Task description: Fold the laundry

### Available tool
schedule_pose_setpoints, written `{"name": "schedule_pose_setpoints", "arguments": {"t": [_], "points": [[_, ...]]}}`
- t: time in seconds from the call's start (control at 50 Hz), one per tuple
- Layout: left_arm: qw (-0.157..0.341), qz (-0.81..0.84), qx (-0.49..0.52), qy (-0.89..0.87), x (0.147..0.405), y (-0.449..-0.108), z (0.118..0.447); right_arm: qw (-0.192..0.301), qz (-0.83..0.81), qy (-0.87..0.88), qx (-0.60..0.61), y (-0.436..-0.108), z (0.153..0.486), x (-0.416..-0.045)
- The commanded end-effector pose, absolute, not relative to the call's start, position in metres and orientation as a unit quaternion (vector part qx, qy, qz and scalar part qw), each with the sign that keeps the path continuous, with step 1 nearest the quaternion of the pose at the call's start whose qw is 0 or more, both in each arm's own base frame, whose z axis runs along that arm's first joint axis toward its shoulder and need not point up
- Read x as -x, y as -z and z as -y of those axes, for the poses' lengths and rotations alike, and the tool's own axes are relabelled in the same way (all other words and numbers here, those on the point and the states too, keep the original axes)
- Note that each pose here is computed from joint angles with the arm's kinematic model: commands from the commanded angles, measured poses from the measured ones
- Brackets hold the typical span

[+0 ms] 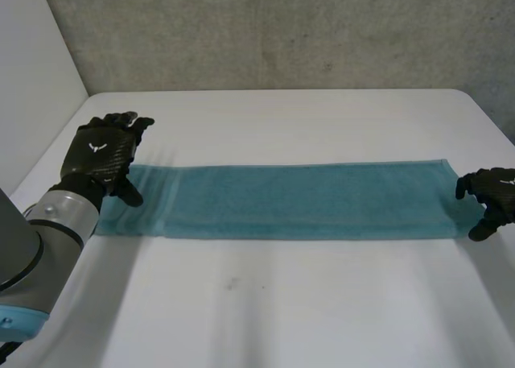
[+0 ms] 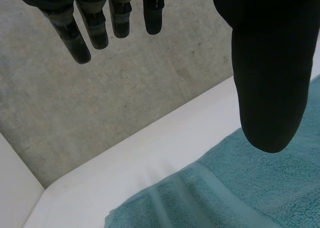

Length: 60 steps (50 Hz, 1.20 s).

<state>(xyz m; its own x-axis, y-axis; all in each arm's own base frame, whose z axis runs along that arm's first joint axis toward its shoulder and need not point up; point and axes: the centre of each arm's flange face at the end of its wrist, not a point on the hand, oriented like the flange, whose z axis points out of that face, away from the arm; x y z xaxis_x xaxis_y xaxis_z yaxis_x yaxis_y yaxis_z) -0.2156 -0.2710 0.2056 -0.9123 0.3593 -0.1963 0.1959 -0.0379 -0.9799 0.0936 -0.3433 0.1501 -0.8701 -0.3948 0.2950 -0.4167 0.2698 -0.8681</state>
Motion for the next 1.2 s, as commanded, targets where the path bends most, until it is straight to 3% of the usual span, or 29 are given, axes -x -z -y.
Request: {"name": "schedule_pose_setpoints", "arguments": {"t": [0.02,0.32,0.42,0.46,0.58,0.72,0.82,0.86,0.88,0.92,0.98,1.02,1.04,1.06,1.12,1.14,1.18,1.2], "points": [[0.056,0.691,0.202,-0.691,0.215,-0.203,0.274,0.014,0.799,-0.542,-0.259,-0.137,0.351,-0.09],[0.056,0.693,0.202,-0.69,0.215,-0.202,0.274,0.025,0.801,-0.543,-0.251,-0.126,0.367,-0.079],[0.055,0.693,0.203,-0.69,0.215,-0.201,0.274,0.083,0.806,-0.544,-0.216,-0.129,0.377,-0.058],[0.056,0.693,0.202,-0.69,0.215,-0.202,0.274,0.141,0.807,-0.544,-0.182,-0.133,0.386,-0.035],[0.056,0.691,0.203,-0.691,0.215,-0.203,0.273,0.231,0.806,-0.526,-0.142,-0.14,0.399,0.012],[0.055,0.691,0.203,-0.692,0.215,-0.203,0.273,0.239,0.798,-0.535,-0.143,-0.148,0.402,0.018],[0.056,0.688,0.203,-0.695,0.215,-0.205,0.274,0.19,0.778,-0.576,-0.165,-0.166,0.404,-0.019],[0.052,0.687,0.2,-0.697,0.213,-0.206,0.277,0.13,0.748,-0.619,-0.2,-0.188,0.398,-0.078],[0.052,0.687,0.2,-0.697,0.213,-0.206,0.277,0.129,0.748,-0.619,-0.2,-0.188,0.398,-0.078],[0.05,0.686,0.198,-0.699,0.212,-0.208,0.278,0.067,0.717,-0.652,-0.238,-0.207,0.387,-0.136],[0.05,0.684,0.197,-0.7,0.211,-0.209,0.279,0.032,0.7,-0.665,-0.26,-0.215,0.378,-0.167],[0.048,0.683,0.195,-0.702,0.21,-0.21,0.28,-0.044,0.655,-0.69,-0.304,-0.234,0.353,-0.235],[0.048,0.683,0.195,-0.702,0.21,-0.21,0.281,-0.045,0.655,-0.69,-0.305,-0.234,0.353,-0.236],[0.046,0.681,0.193,-0.705,0.208,-0.211,0.282,-0.081,0.632,-0.701,-0.321,-0.243,0.339,-0.266],[0.042,0.676,0.189,-0.711,0.206,-0.212,0.286,-0.149,0.614,-0.691,-0.35,-0.236,0.313,-0.319],[0.042,0.676,0.189,-0.711,0.206,-0.212,0.286,-0.15,0.614,-0.691,-0.35,-0.236,0.313,-0.319],[0.039,0.673,0.185,-0.715,0.204,-0.213,0.288,-0.211,0.6,-0.669,-0.384,-0.217,0.281,-0.372],[0.039,0.673,0.185,-0.715,0.204,-0.213,0.288,-0.211,0.6,-0.669,-0.384,-0.216,0.281,-0.372]]}}
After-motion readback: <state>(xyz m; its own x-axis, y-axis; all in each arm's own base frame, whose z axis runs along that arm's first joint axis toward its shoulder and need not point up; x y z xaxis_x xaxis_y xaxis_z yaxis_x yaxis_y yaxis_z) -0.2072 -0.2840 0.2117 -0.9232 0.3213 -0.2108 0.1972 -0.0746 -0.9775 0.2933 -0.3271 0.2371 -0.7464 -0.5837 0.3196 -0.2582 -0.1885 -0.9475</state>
